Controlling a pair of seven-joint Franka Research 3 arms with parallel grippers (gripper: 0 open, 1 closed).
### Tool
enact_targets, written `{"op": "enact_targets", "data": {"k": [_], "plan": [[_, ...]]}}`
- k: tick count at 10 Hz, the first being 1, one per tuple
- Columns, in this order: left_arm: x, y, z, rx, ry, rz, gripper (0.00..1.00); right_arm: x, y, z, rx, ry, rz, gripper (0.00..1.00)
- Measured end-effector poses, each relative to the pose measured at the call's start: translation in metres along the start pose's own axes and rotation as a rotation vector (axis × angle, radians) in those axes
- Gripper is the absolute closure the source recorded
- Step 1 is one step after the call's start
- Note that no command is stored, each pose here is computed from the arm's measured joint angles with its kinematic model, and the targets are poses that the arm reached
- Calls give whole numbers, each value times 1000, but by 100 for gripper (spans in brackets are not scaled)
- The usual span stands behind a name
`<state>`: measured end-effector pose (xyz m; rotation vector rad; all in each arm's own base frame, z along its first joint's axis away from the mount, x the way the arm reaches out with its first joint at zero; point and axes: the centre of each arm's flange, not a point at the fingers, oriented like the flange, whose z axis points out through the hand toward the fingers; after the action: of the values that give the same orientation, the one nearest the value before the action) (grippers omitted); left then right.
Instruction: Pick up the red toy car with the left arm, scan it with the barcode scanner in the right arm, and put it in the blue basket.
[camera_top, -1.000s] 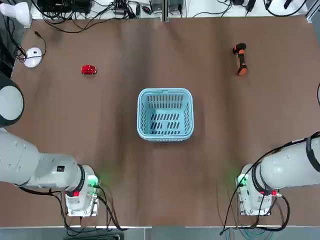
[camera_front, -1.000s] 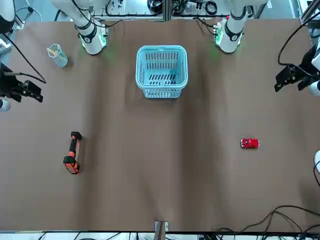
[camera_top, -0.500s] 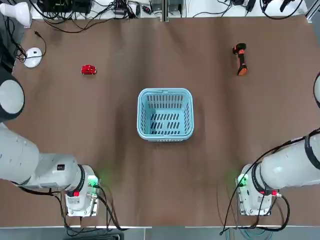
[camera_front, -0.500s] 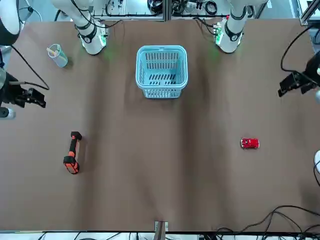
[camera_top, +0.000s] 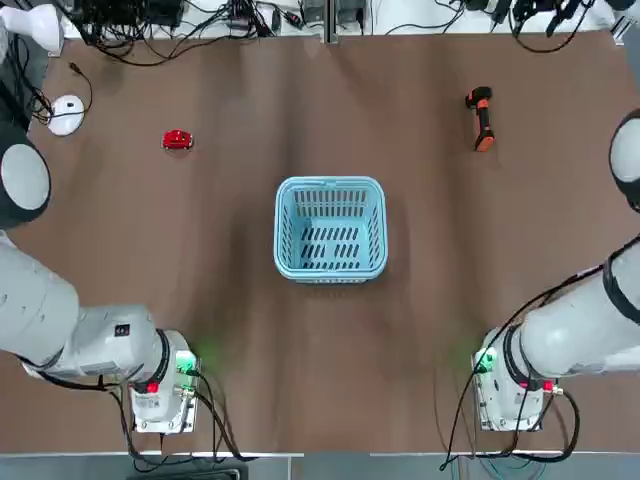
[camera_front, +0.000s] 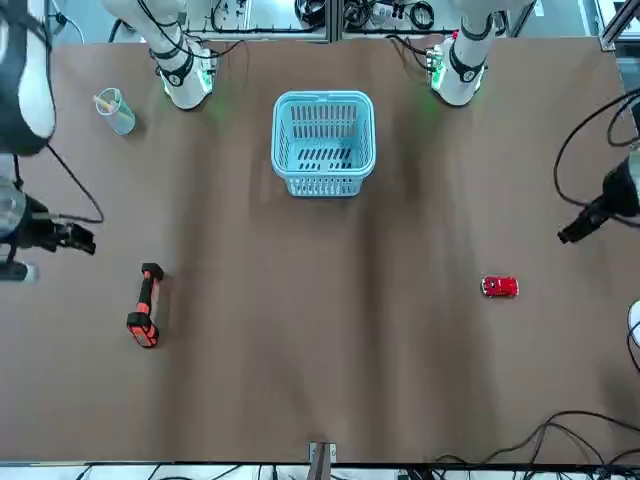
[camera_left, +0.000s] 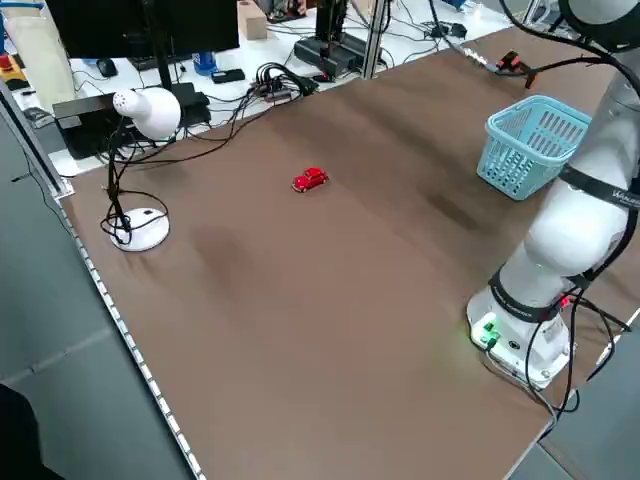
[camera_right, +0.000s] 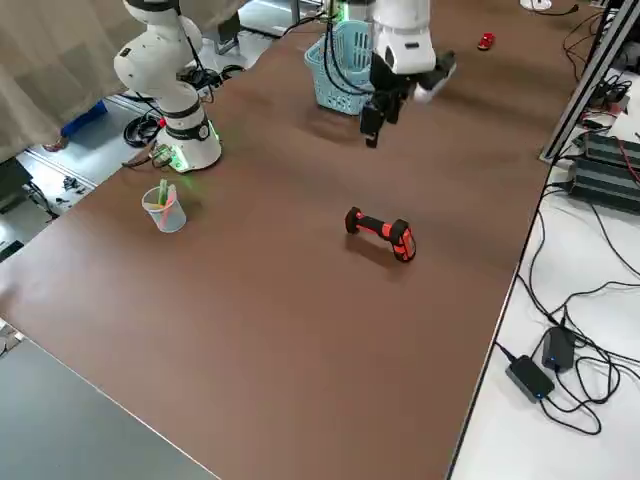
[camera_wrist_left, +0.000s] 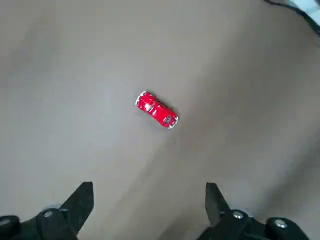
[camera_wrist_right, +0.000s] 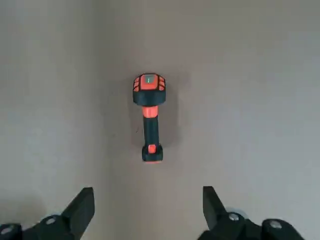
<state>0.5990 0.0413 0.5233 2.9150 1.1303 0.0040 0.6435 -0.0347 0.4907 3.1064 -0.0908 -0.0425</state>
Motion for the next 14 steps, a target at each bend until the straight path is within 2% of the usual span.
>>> {"op": "enact_targets", "data": {"k": [2,4,5,7,10,12,14], "plan": [[2,-2,54,-15,16,-181,0,21,3,50,-1,-14,9,4],[7,-4,102,13,-13,-306,0,33,2,86,1,-23,11,4],[16,-5,128,25,-21,-366,0,38,1,102,1,-21,11,4],[40,-7,183,-3,-20,-474,0,48,-2,139,-1,-28,10,5],[54,-14,241,-4,-57,-565,0,54,-5,186,-5,-53,6,7],[54,-14,261,8,-81,-598,0,55,-8,213,-7,-71,1,7],[50,-13,275,27,-96,-618,0,53,-17,235,-7,-38,-13,7]]}}
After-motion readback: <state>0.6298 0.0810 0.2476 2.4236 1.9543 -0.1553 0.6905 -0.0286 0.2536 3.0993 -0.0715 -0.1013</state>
